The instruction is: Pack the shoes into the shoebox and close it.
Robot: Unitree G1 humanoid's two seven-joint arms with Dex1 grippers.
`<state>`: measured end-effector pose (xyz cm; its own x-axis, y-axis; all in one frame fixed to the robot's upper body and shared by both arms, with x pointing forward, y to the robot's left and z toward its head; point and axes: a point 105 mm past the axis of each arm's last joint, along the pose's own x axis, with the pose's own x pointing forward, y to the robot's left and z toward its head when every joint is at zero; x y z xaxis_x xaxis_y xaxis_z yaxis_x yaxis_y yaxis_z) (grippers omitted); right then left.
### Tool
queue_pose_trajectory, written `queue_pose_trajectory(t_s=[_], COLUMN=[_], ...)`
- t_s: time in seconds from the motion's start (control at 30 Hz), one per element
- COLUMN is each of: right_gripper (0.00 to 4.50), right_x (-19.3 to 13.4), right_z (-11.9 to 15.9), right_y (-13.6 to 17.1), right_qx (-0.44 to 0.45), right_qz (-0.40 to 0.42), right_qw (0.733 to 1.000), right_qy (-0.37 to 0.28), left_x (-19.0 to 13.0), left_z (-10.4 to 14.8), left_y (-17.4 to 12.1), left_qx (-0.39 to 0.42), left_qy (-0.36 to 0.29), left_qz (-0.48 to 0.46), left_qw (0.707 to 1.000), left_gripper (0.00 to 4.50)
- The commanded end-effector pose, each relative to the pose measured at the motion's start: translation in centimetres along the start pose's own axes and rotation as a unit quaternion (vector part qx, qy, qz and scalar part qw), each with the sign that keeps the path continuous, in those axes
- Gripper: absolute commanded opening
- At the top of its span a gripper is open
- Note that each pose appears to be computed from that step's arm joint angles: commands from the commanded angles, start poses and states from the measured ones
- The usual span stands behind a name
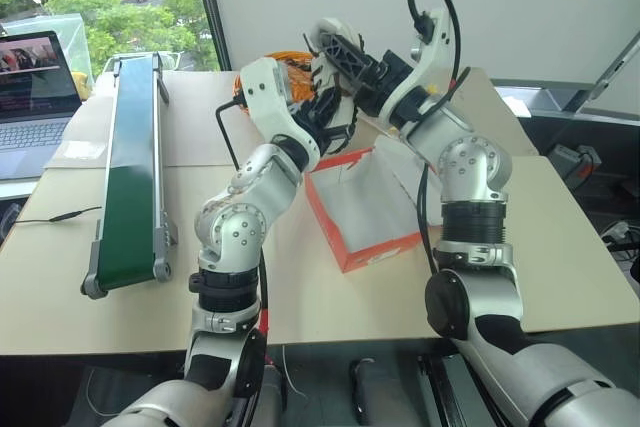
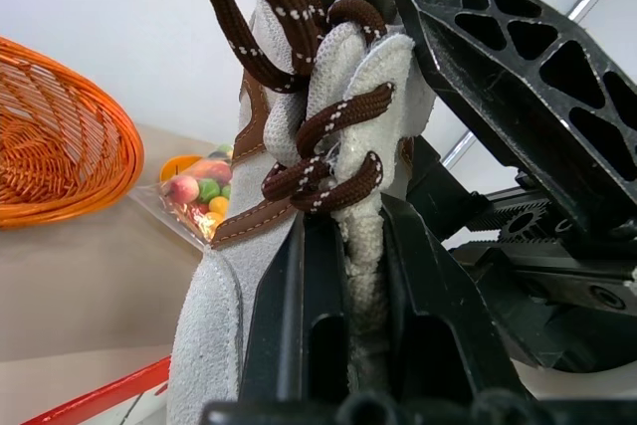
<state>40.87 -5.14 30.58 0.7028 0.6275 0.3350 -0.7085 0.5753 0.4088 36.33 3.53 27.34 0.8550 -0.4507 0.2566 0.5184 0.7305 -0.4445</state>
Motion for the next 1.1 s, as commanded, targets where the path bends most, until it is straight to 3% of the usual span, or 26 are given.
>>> queue_pose_trajectory(t_s=[0.03,0.3,0.4,0.53,0.6,0.77,0.97,1.1], right_gripper=[4.24,1.94,1.37,1.14,1.11,1.00,0.98,0.98], right_x=[0.1,0.0,0.0,0.0,0.0,-0.2,-0.5,-1.4], right_z=[0.1,0.4,0.4,0.2,0.2,0.3,0.6,0.2], right_y=[0.7,0.7,0.9,1.0,0.8,0.0,-1.4,-3.3], right_qx=[0.002,0.006,0.005,0.001,-0.006,-0.035,-0.117,-0.266], right_qz=[0.012,0.017,0.021,0.022,0.018,0.004,-0.015,-0.029], right_qw=[1.000,1.000,1.000,1.000,1.000,0.999,0.992,0.953], right_qy=[0.000,-0.009,-0.009,-0.005,-0.004,0.003,0.036,0.141], left_x=[0.0,-0.4,-0.7,-1.4,-2.3,-5.2,-8.9,-9.6], left_z=[3.4,2.4,2.1,1.8,1.6,1.1,2.0,2.1], left_y=[-3.0,-3.5,-3.4,-2.1,-0.8,1.8,4.7,5.0], left_qx=[0.020,0.028,0.023,0.039,0.034,0.066,0.104,0.120], left_qy=[-0.053,-0.024,-0.016,0.000,0.007,0.054,0.089,0.096], left_qz=[-0.060,-0.081,-0.083,-0.072,-0.068,-0.052,-0.026,-0.023], left_qw=[0.997,0.996,0.996,0.997,0.997,0.995,0.990,0.988], left_gripper=[0.00,0.00,0.00,0.00,0.96,2.69,2.72,2.72])
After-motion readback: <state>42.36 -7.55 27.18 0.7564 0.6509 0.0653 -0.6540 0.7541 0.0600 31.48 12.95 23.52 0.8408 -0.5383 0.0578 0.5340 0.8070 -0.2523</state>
